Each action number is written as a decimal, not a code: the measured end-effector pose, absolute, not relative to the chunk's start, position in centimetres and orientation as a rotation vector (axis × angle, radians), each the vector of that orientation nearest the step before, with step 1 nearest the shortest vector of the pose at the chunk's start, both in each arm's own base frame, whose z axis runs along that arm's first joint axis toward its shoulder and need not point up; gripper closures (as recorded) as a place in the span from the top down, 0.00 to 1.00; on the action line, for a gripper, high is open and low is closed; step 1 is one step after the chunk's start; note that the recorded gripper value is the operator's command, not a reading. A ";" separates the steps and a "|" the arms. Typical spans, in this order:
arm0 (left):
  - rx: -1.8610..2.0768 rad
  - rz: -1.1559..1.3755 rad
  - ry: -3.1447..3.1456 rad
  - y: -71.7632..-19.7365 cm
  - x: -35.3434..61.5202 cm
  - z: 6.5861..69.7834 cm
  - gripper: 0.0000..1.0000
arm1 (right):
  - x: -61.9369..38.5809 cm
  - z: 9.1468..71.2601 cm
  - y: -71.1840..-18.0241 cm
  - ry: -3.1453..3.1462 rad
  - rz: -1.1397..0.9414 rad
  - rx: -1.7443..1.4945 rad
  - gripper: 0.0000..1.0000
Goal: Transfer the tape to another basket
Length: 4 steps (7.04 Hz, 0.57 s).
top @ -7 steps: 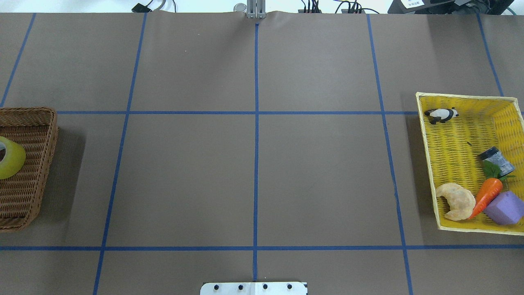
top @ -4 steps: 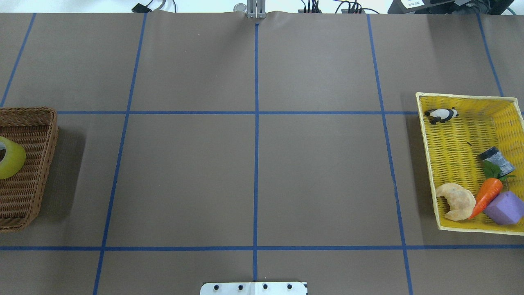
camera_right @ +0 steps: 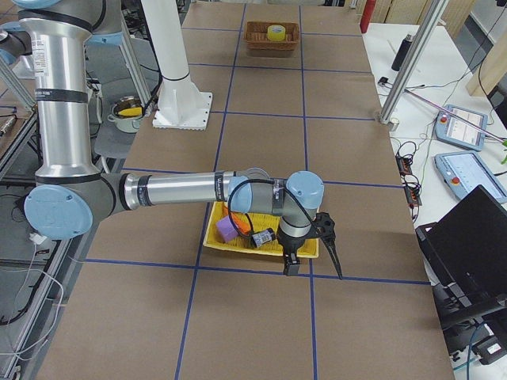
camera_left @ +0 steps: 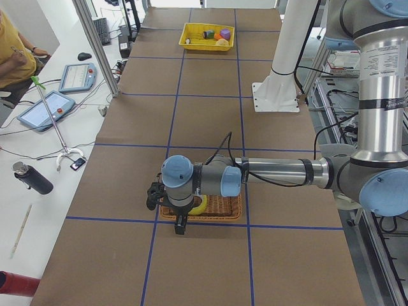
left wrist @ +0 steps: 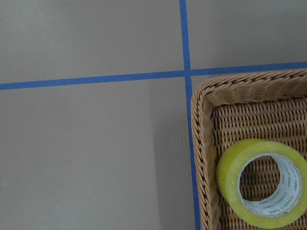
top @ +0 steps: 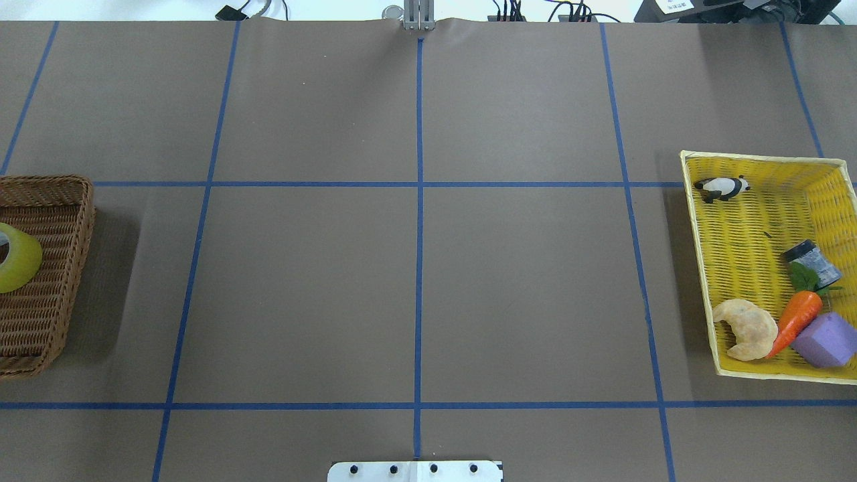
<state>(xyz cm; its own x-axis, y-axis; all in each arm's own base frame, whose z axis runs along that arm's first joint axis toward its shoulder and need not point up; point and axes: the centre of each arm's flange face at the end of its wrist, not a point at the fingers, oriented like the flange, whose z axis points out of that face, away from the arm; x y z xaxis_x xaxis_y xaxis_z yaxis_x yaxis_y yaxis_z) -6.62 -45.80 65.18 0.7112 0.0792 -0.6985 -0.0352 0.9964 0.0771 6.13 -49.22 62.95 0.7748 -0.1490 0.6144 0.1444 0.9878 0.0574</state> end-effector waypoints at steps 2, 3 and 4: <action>0.062 0.065 0.775 -45.7 -6.7 65.1 0.99 | 6.1 63.0 -49.2 -0.666 -0.159 0.007 1.00; 0.063 0.065 0.774 -45.7 -6.7 65.0 0.99 | 6.1 63.0 -49.2 -0.666 -0.158 0.007 1.00; 0.064 0.065 0.773 -45.7 -6.7 64.9 0.99 | 6.1 62.9 -49.2 -0.666 -0.158 0.007 1.00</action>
<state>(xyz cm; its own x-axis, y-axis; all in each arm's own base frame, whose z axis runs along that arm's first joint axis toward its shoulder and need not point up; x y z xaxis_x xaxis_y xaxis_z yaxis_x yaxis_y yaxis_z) -6.67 -45.74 64.93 0.7138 0.0821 -0.6955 -0.0349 0.9960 0.0818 6.13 -49.22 62.94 0.7750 -0.1481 0.6144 0.1436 0.9880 0.0570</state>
